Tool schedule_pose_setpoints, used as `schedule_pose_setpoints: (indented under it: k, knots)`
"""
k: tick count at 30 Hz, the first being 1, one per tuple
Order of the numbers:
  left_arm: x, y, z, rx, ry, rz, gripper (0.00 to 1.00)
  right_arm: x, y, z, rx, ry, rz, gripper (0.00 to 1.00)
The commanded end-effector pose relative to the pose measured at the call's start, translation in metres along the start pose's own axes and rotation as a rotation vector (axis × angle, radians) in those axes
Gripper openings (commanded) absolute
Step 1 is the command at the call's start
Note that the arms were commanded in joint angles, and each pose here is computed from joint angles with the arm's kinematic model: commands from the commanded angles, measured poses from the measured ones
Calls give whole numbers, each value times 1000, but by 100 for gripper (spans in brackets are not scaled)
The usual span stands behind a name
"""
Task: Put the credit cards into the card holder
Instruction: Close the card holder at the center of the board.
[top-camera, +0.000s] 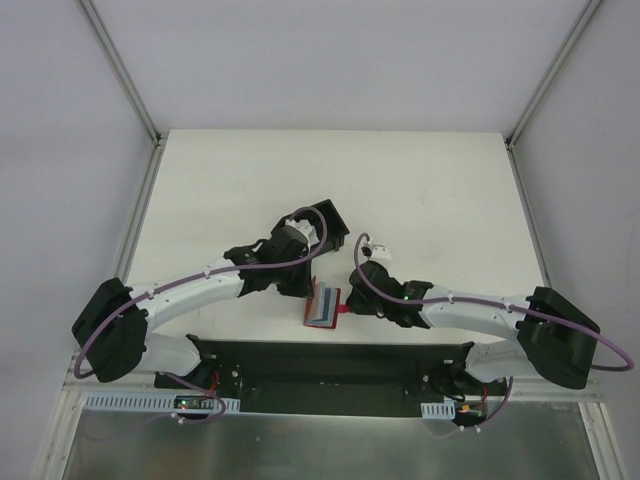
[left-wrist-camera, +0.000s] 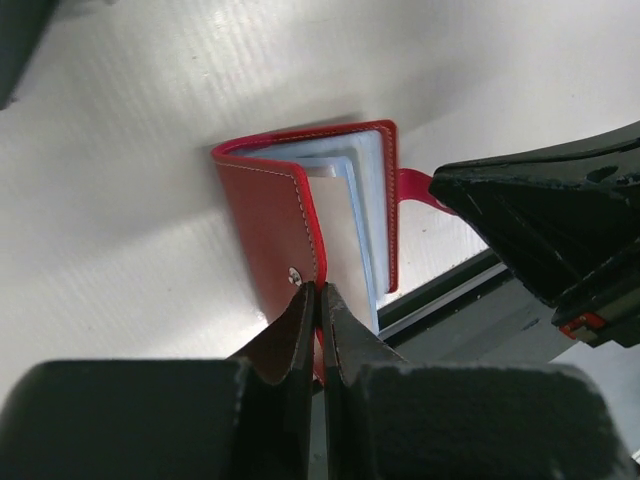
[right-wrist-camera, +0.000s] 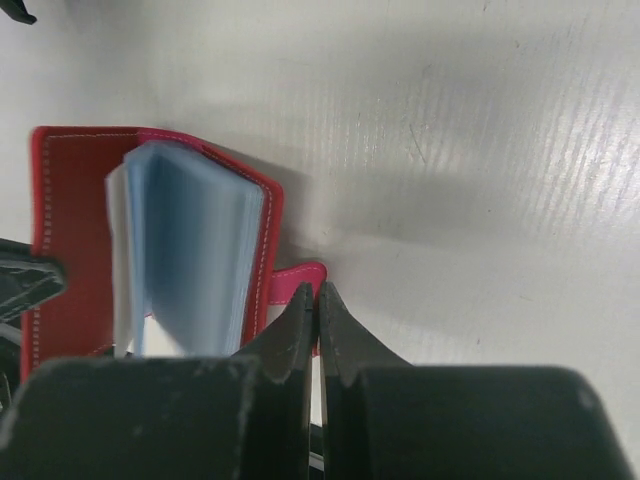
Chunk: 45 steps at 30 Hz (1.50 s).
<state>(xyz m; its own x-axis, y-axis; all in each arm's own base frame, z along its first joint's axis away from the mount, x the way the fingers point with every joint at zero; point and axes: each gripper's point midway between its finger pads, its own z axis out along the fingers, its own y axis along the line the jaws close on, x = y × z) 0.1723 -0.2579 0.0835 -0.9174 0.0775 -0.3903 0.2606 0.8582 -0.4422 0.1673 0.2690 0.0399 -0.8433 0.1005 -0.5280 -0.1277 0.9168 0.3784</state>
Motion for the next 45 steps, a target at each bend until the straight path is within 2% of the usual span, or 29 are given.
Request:
schedule_pose_setpoints:
  k: [1,3,12,17,19,23,27,31,35,39,41,45]
  knots:
    - [2,-6,8,-39,29,30,0,-12,4,-7,-26,-67,42,0]
    - [4,-14,12,-37,44,48,0,-12,3,-9,-25,-71,47,0]
    - [15,-37,25,26,112,66,22,-11,1,-7,-20,-73,56,0]
    - [22,-40,28,62,145,78,28,-14,2,-8,-24,-85,59,0]
    - [18,-35,24,46,106,83,40,-14,2,-9,-25,-86,58,1]
    - [3,-45,2,99,26,130,54,-17,2,-10,-23,-94,60,0]
    - [-7,-35,-8,80,-40,132,60,-20,4,-11,-19,-97,52,0]
    - [-13,-13,-12,45,-75,109,56,-21,6,-11,-13,-93,50,0]
    - [-16,12,-15,-6,-112,76,39,-21,6,-10,-8,-86,46,0]
    - [-19,30,-17,-30,-130,25,28,-19,7,-9,-7,-75,38,1]
    - [-19,32,-14,-20,-119,25,17,-19,7,-8,-7,-75,36,1]
    - [-18,28,-1,-1,-83,22,16,-20,8,-9,-4,-74,34,1]
